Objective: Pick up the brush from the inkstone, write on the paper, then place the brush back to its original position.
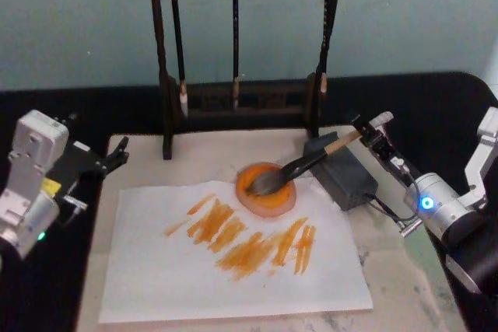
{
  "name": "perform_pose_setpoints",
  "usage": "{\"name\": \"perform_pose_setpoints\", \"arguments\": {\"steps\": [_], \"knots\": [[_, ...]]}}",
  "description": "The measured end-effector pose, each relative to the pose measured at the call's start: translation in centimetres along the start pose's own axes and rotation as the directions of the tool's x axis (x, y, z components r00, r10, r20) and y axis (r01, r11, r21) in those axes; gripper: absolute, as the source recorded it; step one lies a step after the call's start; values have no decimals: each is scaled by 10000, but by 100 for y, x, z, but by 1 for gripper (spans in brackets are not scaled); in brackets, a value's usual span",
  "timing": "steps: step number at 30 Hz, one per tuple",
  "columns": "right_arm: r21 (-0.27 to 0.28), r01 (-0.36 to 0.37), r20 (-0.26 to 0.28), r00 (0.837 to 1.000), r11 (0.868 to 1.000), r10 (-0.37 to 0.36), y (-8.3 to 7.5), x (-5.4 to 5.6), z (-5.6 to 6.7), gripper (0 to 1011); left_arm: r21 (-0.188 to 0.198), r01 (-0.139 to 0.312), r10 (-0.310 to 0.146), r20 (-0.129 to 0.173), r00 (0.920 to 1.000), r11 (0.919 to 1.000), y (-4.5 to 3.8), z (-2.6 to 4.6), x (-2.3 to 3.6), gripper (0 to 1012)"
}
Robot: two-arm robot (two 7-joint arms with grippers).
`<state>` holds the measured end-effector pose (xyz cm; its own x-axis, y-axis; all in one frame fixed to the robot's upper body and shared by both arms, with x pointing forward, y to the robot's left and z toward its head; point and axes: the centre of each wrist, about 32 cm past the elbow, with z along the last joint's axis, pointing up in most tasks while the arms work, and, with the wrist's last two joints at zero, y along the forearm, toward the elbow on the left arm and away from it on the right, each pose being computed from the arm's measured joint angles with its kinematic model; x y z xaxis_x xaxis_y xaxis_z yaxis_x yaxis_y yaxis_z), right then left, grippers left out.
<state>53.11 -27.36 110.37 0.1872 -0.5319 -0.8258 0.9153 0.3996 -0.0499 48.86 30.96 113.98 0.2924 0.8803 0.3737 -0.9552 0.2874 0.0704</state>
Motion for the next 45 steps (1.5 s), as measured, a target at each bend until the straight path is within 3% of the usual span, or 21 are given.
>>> {"name": "perform_pose_setpoints", "arguments": {"steps": [5, 8, 19, 20, 30, 45], "knots": [[-4, 2, -9, 10000, 10000, -2, -1, 1, 0, 978, -1, -1, 1, 0, 10000, 10000, 0, 0, 0, 1001], [-8, 3, -15, 10000, 10000, -3, -2, 2, -1, 903, 0, -1, 1, 0, 10000, 10000, 0, 0, 0, 1001], [-14, 4, -30, 10000, 10000, -4, -2, 2, 0, 588, 0, -1, 1, 1, 10000, 10000, 0, 0, 0, 1001], [-15, 5, -31, 10000, 10000, -5, -2, 2, 0, 517, -1, -1, 1, 1, 10000, 10000, 0, 0, 0, 1001], [-22, 4, -29, 10000, 10000, -4, -3, 3, 1, 198, 0, -1, 1, 0, 10000, 10000, 0, 0, 0, 1001], [-24, 2, -24, 10000, 10000, -2, -3, 3, 1, 176, -1, -1, 1, 1, 10000, 10000, 0, 0, 0, 1001]]}}
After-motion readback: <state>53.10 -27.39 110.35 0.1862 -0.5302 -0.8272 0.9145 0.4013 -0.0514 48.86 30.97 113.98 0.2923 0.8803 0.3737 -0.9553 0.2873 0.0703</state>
